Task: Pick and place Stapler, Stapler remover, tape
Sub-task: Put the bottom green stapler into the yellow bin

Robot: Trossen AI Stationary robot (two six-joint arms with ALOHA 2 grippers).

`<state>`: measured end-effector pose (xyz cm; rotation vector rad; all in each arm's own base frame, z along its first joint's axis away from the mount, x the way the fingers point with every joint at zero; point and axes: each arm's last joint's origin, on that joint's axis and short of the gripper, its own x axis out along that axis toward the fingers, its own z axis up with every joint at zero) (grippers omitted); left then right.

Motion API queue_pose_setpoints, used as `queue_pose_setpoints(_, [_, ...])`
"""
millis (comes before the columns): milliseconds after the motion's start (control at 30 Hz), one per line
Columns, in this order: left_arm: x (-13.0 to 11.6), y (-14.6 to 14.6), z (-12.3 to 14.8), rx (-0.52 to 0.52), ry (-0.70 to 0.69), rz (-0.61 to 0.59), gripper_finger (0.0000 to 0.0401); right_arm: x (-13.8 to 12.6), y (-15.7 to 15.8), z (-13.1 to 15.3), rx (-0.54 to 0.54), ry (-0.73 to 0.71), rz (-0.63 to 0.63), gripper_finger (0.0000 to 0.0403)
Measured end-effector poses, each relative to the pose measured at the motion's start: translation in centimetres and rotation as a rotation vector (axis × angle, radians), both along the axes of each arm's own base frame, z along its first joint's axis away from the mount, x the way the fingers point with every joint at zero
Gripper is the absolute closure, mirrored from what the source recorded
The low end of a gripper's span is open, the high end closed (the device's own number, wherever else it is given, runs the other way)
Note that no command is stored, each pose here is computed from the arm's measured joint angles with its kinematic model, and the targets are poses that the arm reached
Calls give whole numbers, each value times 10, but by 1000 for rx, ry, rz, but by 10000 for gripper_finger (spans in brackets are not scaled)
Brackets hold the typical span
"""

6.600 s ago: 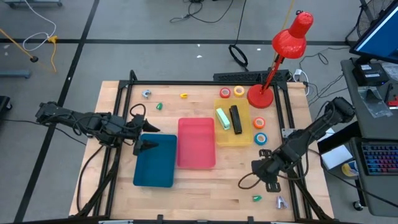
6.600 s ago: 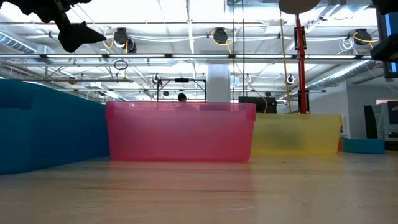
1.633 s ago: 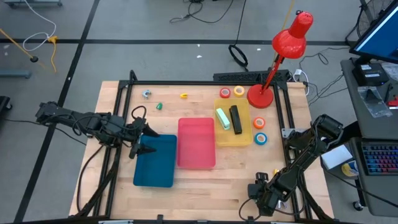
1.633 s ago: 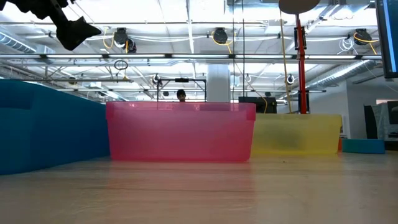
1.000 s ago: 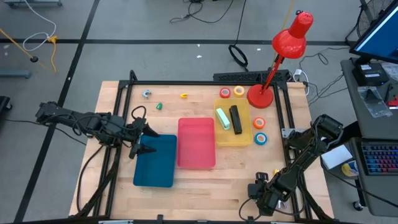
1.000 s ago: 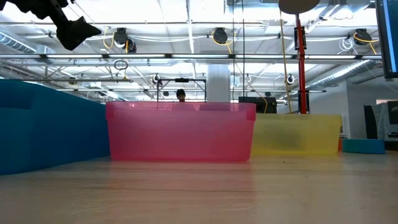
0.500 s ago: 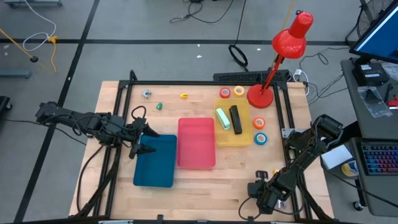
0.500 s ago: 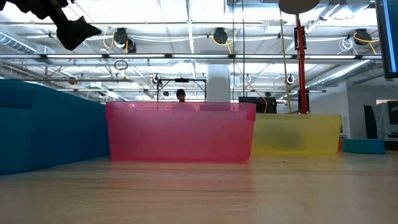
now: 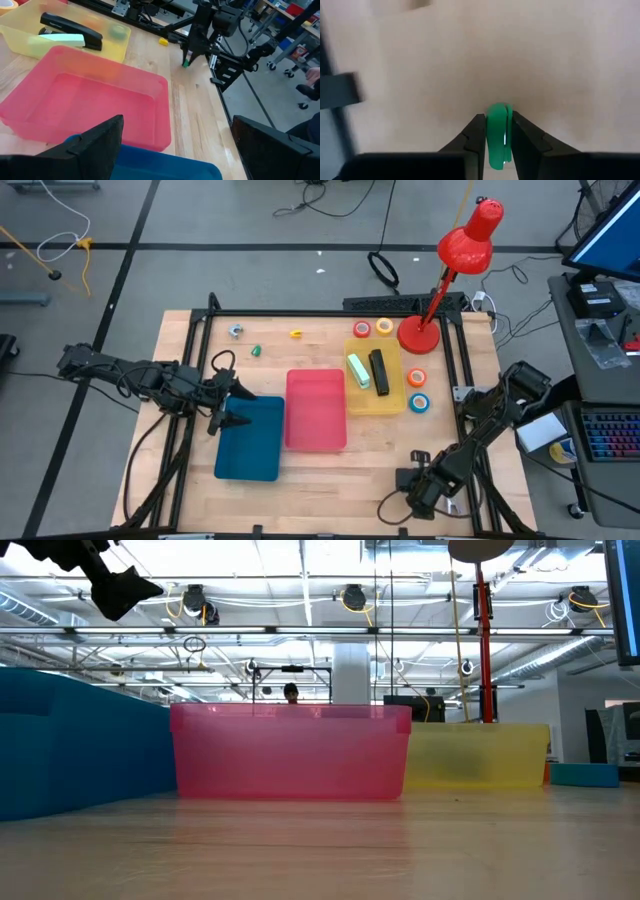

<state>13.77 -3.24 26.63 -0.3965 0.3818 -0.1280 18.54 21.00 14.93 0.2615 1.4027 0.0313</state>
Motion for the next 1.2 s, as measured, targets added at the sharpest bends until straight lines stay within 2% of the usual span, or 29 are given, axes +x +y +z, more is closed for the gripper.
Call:
queue_pose_setpoints(133, [0,0,0,5,-1,-2,36,10,-15,22,32,-91,-67,346])
queue_pose_setpoints(267, [0,0,0,9,-2,-4,36,20,-41,49,6,-247,-137,347])
queue_pose_setpoints(500, [0,0,0,22,-5,-8,36,39,-105,81,-201,-439,-229,347])
queue_pose_setpoints(600, [0,0,0,21,-5,-8,36,49,-136,82,-297,-436,-255,347])
queue_pose_setpoints(700, [0,0,0,22,-5,-8,36,58,-164,78,-328,-387,-270,347])
queue_pose_setpoints(933, [0,0,0,19,-5,-7,36,71,-210,56,-299,-229,-285,335])
queue_pose_setpoints(1200, [0,0,0,19,-5,-6,36,80,-224,41,-221,-177,-221,332])
